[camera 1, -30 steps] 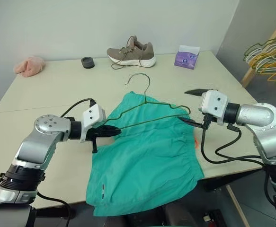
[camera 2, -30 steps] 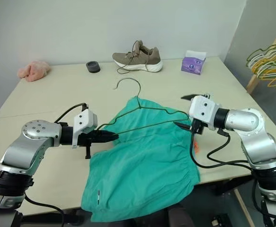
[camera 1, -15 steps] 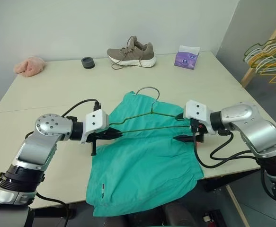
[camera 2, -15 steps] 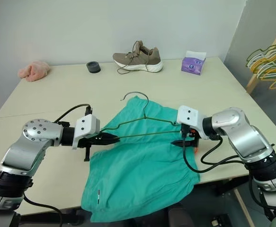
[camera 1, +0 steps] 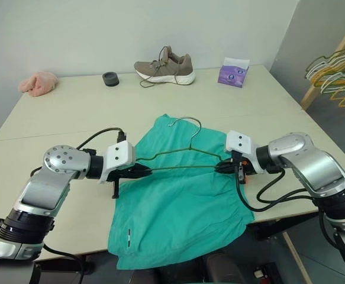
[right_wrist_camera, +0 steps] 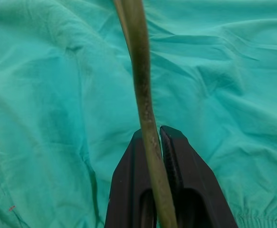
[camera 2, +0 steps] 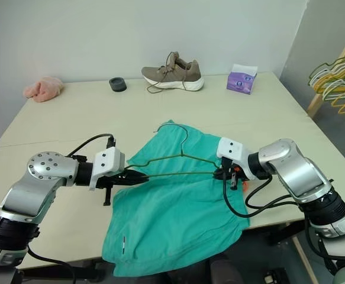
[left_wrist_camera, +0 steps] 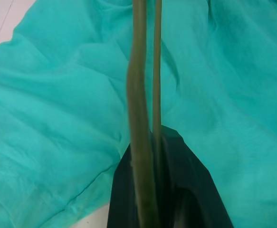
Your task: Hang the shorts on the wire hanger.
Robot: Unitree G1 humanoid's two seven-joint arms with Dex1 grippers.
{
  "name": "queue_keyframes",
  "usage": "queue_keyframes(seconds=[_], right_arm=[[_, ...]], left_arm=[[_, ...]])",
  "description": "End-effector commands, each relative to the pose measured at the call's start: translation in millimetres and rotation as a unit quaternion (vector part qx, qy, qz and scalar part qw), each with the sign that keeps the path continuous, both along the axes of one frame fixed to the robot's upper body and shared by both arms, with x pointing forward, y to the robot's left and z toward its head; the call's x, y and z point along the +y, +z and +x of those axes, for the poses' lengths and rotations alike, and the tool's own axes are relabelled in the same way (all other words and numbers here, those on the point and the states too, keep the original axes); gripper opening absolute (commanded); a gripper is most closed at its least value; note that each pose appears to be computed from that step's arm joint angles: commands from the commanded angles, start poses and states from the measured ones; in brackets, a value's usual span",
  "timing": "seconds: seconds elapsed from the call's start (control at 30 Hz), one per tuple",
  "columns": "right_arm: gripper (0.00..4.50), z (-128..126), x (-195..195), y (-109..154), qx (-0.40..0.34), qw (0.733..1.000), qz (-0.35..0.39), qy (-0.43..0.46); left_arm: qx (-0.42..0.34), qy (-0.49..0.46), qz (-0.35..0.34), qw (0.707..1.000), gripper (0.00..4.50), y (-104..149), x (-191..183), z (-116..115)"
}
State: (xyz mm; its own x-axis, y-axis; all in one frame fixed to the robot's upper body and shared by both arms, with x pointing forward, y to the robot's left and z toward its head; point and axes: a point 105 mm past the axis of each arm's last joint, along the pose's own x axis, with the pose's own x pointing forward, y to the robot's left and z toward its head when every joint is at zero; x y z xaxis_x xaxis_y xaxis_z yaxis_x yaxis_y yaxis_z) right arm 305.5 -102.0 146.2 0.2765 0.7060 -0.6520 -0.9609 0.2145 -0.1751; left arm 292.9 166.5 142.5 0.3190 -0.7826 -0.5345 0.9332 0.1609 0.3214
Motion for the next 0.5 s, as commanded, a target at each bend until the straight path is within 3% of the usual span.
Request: queue_keyframes(seconds=[0.03,0.23,0.5], right_arm=[[0.0,-1,3,12,-0.024,1.0,0.013,0.001],[0.0,-1,-10,7,-0.019,0.999,0.014,-0.028],[0.0,2,-46,8,-0.006,0.991,0.04,-0.124]], left_arm=[[-0.026,-0.01,-0.008,1.0,1.08,6,-6,3],[-0.031,0.037,-0.068,0.997,2.93,15,-2,15],[-0.026,0.115,-0.126,0.985,2.93,29,24,23]])
